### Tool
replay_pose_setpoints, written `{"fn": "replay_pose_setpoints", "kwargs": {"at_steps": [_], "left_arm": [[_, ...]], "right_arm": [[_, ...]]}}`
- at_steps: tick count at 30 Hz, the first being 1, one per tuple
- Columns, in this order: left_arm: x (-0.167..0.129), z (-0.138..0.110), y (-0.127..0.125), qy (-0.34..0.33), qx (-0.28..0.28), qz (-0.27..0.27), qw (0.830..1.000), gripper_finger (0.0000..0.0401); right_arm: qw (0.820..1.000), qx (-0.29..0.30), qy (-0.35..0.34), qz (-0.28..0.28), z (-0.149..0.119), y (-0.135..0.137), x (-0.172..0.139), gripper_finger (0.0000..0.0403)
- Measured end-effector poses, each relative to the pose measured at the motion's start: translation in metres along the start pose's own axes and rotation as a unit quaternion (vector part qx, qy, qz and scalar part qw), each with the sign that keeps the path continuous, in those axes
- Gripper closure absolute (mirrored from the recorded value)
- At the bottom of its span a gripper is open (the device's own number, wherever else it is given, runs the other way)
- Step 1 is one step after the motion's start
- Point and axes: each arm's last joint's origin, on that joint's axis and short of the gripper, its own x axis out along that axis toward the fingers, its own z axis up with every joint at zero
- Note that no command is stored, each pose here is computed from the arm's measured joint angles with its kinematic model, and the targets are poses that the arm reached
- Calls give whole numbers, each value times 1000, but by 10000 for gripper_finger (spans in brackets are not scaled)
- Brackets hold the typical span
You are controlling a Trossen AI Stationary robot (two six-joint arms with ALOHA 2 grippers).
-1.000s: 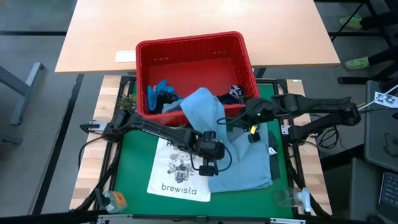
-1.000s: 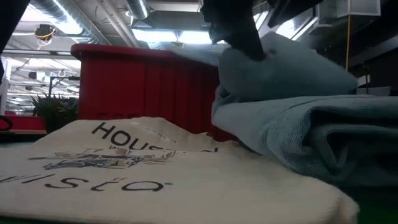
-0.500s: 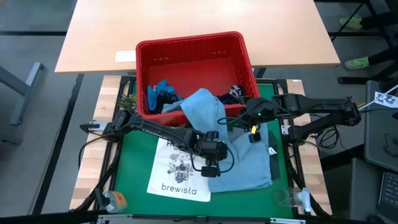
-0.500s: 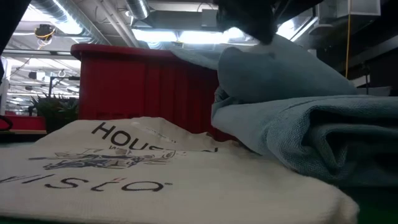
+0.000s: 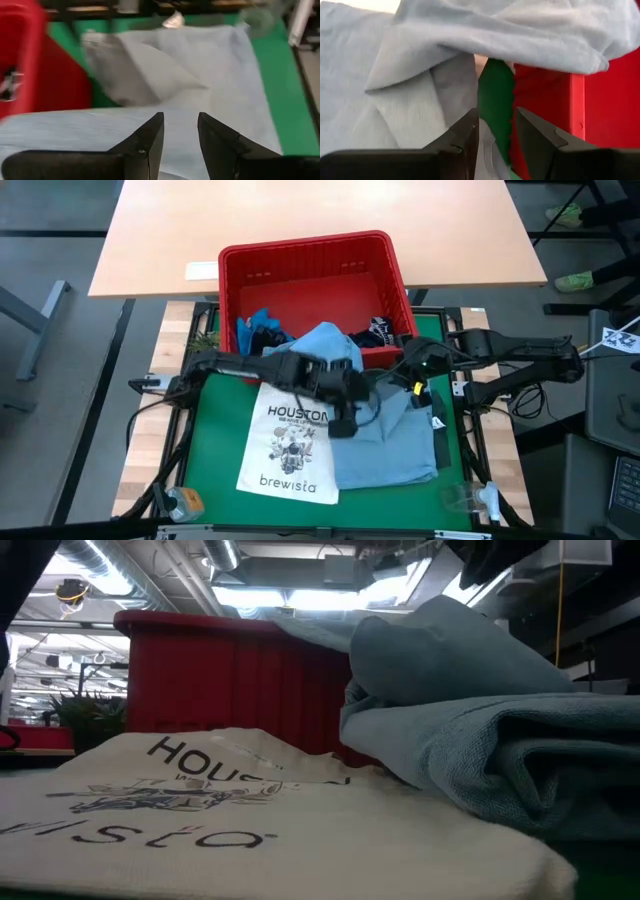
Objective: Fold Laundry from Bin
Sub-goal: Fold the light blue jeans
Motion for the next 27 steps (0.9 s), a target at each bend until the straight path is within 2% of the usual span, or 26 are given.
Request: {"fn": "replay_pose_setpoints", "kwargs": {"at_steps": [4,7,11,14,21,27], "left_arm": [[4,4,40,0,-62,28,998,286],[7,3,77,10,-129,49,990,286],[8,1,120,9,-230,52,972,286],[8,-2,142,10,-300,40,953,286],[15,-14,165,36,-376,42,925,286],[31,-26,164,67,-390,46,917,286]], "right_arm": [[1000,-6,15,3,-7,2,-7,276],[999,-17,28,-4,-15,3,-15,276],[998,-19,46,-44,-24,3,-26,276],[996,-20,59,-64,-30,3,-32,276],[996,-20,52,-69,-34,4,-40,276],[996,-32,52,-69,-34,4,-40,276]]}}
